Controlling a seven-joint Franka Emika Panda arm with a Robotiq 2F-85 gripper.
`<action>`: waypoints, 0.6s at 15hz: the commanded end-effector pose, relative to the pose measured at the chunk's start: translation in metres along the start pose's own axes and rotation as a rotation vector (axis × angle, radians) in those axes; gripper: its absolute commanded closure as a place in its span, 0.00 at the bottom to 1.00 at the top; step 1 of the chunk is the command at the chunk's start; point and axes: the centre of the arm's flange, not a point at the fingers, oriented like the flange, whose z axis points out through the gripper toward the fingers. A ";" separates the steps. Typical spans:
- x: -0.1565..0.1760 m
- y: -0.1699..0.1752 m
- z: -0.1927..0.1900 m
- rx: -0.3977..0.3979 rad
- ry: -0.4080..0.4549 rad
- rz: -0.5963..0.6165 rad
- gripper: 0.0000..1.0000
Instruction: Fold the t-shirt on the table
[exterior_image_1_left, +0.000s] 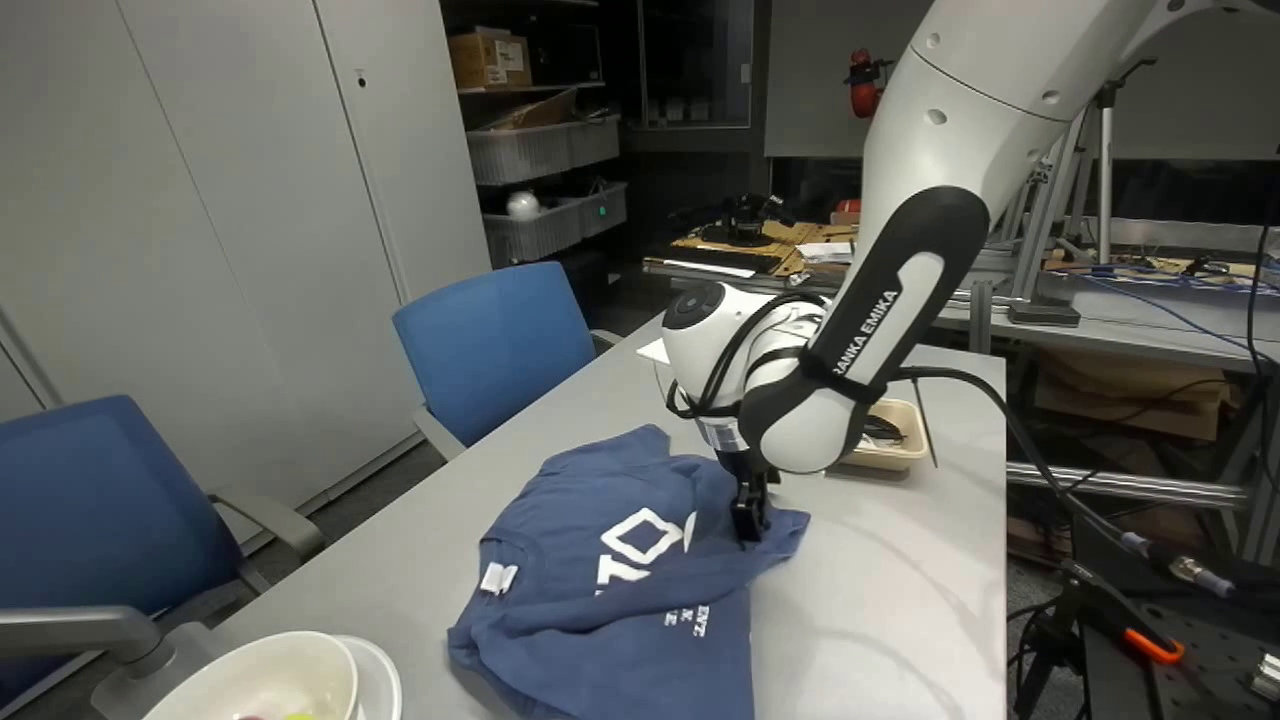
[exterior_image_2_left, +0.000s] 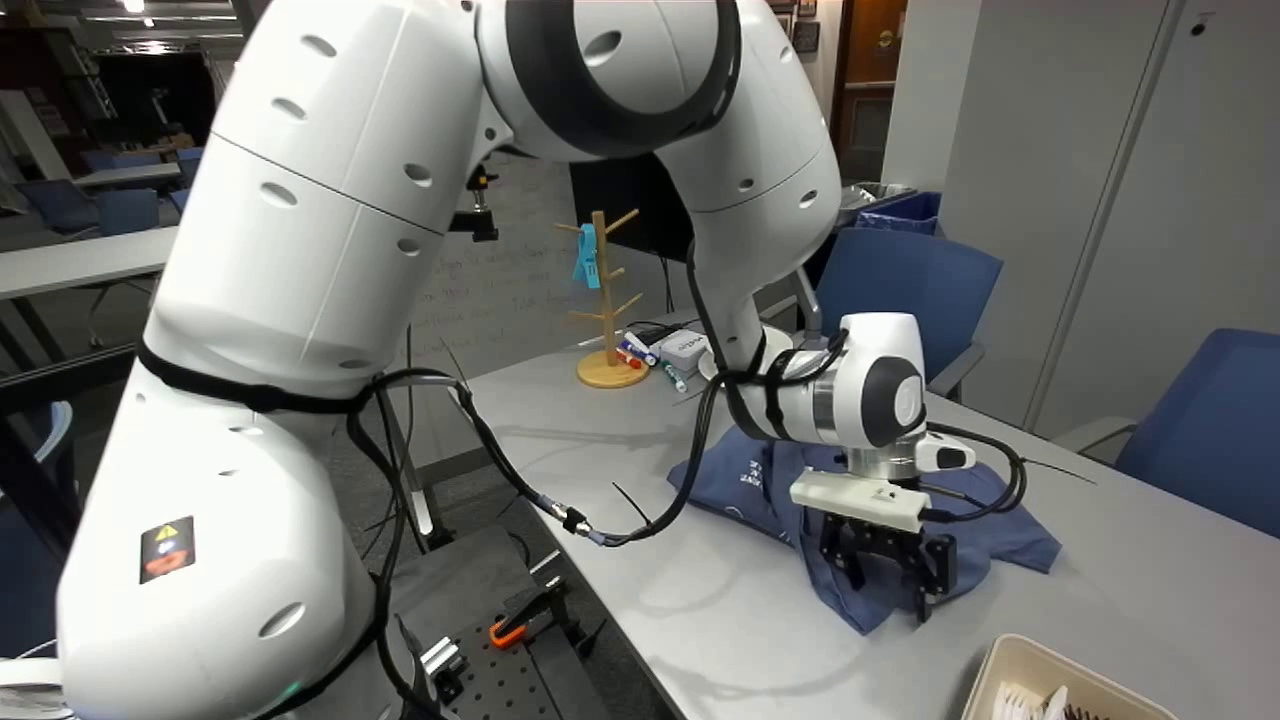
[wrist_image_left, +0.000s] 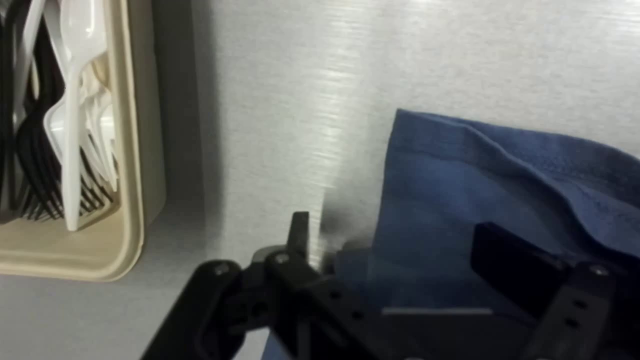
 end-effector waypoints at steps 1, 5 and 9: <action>-0.002 -0.015 0.013 0.067 -0.029 -0.014 0.37; -0.001 -0.012 0.013 0.100 -0.038 0.012 0.56; -0.004 -0.005 0.007 0.099 -0.040 0.035 0.80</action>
